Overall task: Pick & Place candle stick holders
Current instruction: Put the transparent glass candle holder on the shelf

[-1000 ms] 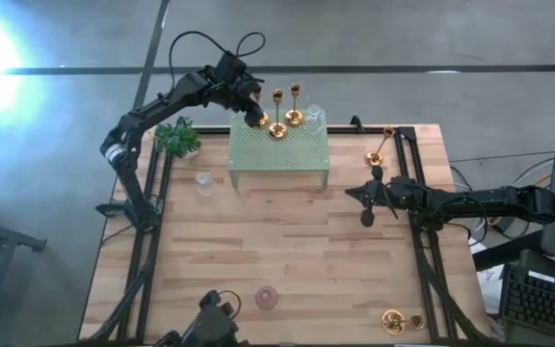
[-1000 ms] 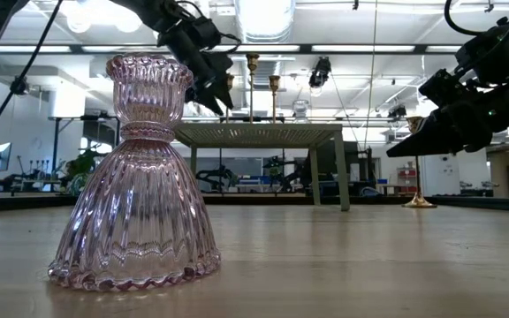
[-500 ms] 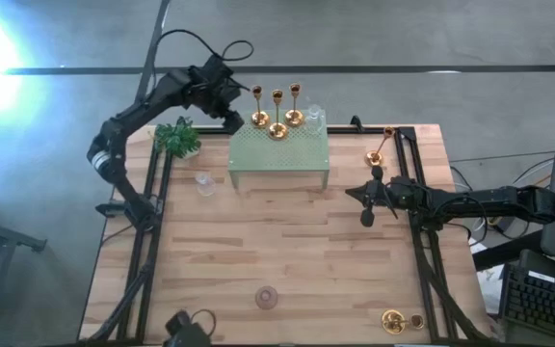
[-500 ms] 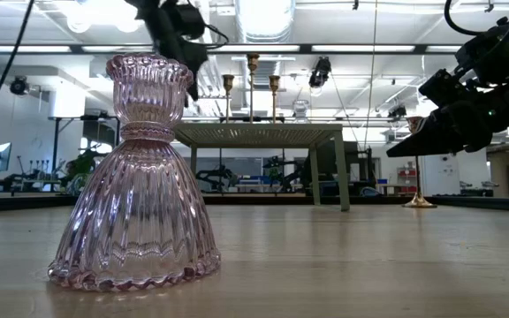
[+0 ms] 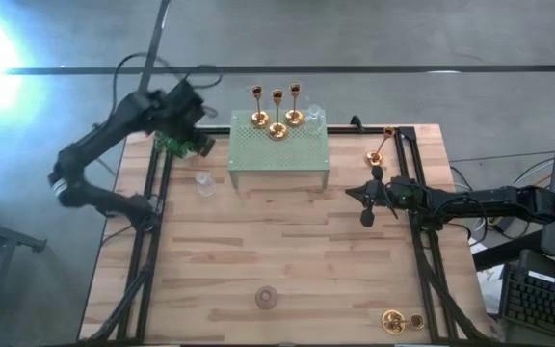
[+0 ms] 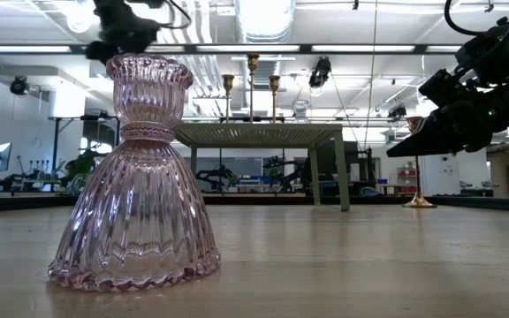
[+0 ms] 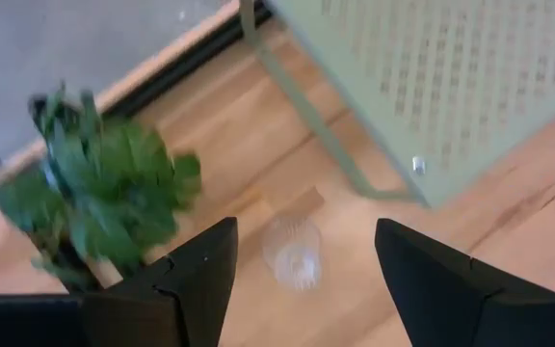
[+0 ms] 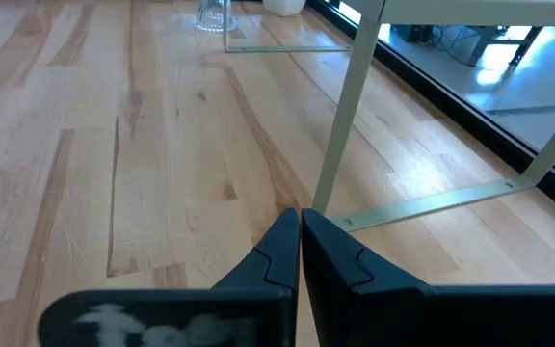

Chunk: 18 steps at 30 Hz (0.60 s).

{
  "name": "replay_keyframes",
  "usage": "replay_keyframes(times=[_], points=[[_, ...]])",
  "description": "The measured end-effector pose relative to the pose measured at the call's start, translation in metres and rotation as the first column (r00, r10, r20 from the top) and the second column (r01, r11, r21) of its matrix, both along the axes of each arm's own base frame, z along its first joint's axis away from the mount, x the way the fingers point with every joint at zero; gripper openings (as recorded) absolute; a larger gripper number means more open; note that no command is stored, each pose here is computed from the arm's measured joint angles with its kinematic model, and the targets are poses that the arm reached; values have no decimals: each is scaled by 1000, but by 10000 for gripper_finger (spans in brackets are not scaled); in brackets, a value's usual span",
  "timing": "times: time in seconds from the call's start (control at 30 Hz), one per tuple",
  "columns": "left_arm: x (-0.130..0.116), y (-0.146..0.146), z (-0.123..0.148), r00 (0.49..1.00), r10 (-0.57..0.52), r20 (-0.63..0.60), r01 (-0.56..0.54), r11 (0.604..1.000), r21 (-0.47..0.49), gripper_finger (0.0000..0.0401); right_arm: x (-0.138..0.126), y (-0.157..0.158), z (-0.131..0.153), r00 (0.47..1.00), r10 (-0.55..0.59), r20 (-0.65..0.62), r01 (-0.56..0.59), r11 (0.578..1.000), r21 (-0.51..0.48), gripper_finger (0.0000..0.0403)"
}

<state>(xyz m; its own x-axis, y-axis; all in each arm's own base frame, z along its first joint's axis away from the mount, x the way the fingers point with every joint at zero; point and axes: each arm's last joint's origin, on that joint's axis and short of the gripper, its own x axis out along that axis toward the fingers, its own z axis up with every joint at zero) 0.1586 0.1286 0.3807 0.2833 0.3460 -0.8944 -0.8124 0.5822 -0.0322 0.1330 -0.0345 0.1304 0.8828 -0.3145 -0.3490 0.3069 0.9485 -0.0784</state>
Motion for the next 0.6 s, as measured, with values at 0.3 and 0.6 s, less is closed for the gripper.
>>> replay_keyframes(times=[0.3,0.6], points=[[-22,-53,-42,935,70,347,-91,995,43,250,0,0,0,1000,0,0,0,1000,0,8],[-10,-76,-103,896,-18,445,18,1000,5,250,0,0,0,1000,0,0,0,1000,0,8]])
